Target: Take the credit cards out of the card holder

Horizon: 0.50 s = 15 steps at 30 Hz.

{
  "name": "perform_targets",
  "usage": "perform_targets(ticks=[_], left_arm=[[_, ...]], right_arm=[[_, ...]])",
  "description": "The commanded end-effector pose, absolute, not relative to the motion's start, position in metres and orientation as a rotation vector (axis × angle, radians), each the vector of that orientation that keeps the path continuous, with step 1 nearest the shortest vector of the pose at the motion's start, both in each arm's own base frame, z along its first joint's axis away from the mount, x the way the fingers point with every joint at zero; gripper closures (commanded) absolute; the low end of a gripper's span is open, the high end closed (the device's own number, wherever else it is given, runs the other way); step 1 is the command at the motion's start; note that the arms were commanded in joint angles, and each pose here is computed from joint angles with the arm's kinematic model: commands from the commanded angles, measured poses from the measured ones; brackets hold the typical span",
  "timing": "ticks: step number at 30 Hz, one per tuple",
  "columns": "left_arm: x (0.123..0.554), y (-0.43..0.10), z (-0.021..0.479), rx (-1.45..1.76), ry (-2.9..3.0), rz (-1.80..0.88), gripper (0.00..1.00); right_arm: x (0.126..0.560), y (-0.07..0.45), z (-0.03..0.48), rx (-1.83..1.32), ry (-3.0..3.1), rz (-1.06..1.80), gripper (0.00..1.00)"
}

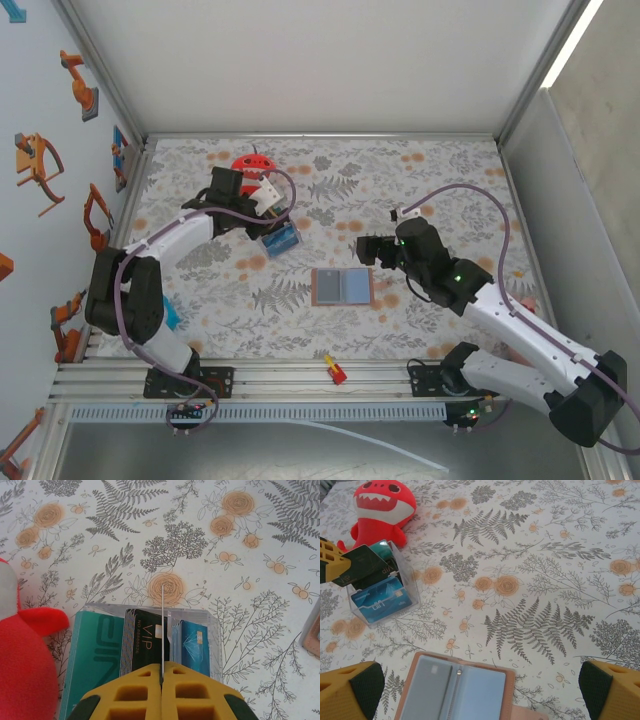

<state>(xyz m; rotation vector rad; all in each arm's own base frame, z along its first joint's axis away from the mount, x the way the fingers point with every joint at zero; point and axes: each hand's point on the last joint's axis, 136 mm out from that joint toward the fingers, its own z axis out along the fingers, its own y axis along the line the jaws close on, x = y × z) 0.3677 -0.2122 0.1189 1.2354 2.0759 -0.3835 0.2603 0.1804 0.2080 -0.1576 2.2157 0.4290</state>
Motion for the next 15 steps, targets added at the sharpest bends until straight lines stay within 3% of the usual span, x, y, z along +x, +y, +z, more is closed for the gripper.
perform_targets(ticks=[1, 15], left_arm=[[0.376, -0.219, 0.13, 1.248, 2.008, -0.407, 1.0], [0.382, -0.205, 0.107, 1.253, 2.081, -0.41, 1.0]], right_arm=[[0.263, 0.179, 0.222, -0.124, 2.197, 0.427, 0.0], [0.262, 0.181, 0.22, -0.123, 2.205, 0.44, 0.0]])
